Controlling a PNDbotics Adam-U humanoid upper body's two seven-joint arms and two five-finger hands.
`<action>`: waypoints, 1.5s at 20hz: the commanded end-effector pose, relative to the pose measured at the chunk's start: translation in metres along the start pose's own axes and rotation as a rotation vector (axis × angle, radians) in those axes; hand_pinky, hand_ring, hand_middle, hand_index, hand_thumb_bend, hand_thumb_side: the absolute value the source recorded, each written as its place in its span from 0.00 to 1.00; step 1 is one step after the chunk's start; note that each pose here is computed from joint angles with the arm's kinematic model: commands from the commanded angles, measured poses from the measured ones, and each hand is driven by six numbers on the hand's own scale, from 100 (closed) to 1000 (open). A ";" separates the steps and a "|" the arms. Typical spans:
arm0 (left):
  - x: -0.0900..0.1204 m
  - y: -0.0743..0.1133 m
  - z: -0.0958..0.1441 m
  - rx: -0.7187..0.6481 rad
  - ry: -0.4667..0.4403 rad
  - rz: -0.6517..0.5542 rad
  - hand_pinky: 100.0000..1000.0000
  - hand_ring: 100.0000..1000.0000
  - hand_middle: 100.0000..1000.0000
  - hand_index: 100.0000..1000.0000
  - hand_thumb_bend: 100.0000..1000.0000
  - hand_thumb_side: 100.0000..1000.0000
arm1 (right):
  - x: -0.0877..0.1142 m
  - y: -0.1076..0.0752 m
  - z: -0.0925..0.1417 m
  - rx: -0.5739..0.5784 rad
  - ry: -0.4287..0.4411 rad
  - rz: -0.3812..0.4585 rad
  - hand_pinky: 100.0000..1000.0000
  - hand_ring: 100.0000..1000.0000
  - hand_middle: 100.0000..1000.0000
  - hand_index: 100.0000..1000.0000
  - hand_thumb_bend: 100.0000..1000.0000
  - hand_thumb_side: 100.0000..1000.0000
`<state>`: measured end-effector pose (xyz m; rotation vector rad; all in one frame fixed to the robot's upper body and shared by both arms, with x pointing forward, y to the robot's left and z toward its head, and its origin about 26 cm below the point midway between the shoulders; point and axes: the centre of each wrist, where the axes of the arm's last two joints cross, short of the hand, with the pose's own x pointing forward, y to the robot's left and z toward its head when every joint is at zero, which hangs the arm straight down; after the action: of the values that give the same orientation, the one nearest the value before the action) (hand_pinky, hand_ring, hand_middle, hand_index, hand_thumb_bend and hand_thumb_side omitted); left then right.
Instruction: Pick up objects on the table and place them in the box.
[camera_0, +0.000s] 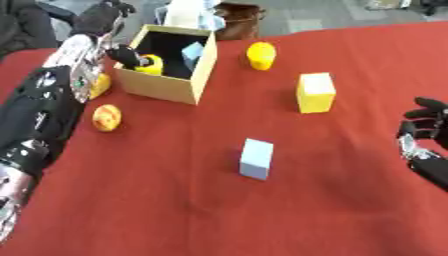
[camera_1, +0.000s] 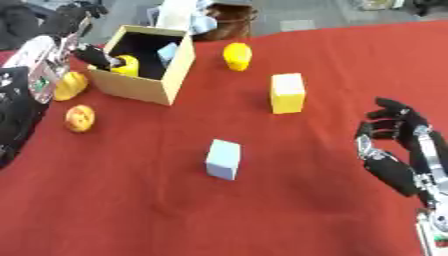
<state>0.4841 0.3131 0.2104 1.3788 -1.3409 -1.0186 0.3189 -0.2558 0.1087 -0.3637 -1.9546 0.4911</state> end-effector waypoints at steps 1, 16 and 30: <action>-0.007 0.019 -0.003 0.090 0.013 0.018 0.75 0.76 0.78 0.89 0.77 0.35 | 0.006 -0.005 -0.004 0.001 -0.027 0.009 0.61 0.64 0.63 0.84 0.00 0.21; -0.108 0.046 0.020 -0.054 0.070 0.054 0.69 0.63 0.63 0.80 0.61 0.10 | 0.000 -0.007 0.002 -0.012 0.000 0.016 0.61 0.64 0.63 0.84 0.00 0.23; -0.115 -0.002 0.023 -0.369 0.188 0.031 0.68 0.61 0.61 0.79 0.58 0.06 | 0.001 -0.007 0.000 -0.011 -0.007 0.011 0.61 0.64 0.63 0.84 0.00 0.23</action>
<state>0.4563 0.4199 0.1828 1.1063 -0.9763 -1.0463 0.3168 -0.2595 0.1043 -0.3719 -1.9370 0.4803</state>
